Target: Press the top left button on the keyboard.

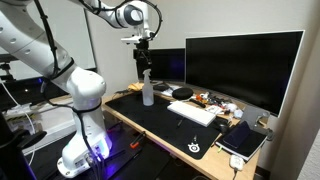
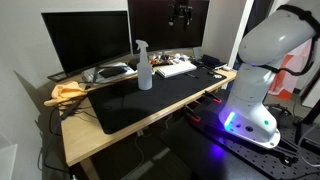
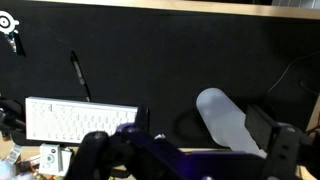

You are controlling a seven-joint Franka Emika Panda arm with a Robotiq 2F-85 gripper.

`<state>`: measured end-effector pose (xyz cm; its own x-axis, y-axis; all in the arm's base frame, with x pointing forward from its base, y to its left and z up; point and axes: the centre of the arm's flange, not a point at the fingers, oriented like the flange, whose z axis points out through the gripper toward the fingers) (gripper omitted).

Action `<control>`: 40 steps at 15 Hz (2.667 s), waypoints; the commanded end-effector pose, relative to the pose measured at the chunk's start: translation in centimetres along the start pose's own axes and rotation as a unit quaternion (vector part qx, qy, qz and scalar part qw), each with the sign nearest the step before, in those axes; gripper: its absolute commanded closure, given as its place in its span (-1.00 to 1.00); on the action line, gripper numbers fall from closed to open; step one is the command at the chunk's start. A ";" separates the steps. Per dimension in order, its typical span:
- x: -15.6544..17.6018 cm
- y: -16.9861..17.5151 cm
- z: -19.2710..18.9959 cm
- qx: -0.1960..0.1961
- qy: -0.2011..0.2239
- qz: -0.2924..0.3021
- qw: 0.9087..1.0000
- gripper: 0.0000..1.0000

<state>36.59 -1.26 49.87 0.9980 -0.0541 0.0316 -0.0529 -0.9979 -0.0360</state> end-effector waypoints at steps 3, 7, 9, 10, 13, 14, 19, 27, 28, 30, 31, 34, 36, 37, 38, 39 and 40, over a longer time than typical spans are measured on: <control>3.5 2.5 -0.3 0.002 0.018 0.027 0.999 -1.00; 7.3 4.3 0.7 -0.009 0.030 0.040 0.999 -1.00; 9.2 5.0 1.6 -0.007 0.029 0.049 0.998 -1.00; 10.1 5.5 2.1 -0.007 0.026 0.053 0.998 -1.00; 12.6 6.3 3.6 -0.014 0.018 0.058 0.998 -0.47; 13.3 6.5 4.1 -0.016 0.015 0.061 0.998 -0.35; 15.3 7.1 6.4 -0.018 0.002 0.074 0.997 0.47; 15.4 7.6 8.9 -0.030 -0.014 0.086 0.996 0.98; 15.4 7.6 9.0 -0.030 -0.015 0.086 0.996 0.98; 15.5 7.6 9.0 -0.030 -0.014 0.086 0.996 0.98; 15.5 7.6 8.9 -0.030 -0.014 0.086 0.996 1.00; 15.8 7.4 9.6 -0.023 -0.022 0.084 0.996 1.00; 16.2 7.6 10.3 -0.023 -0.026 0.090 0.995 1.00; 16.4 7.7 10.8 -0.024 -0.028 0.094 0.995 1.00; 16.7 7.9 11.3 -0.026 -0.032 0.096 0.995 1.00; 16.9 8.1 11.9 -0.026 -0.036 0.099 0.994 1.00; 17.2 8.3 12.5 -0.027 -0.041 0.102 0.994 1.00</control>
<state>52.36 -9.42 38.73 0.9726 -0.2285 -0.0425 -0.2278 -0.9735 0.0214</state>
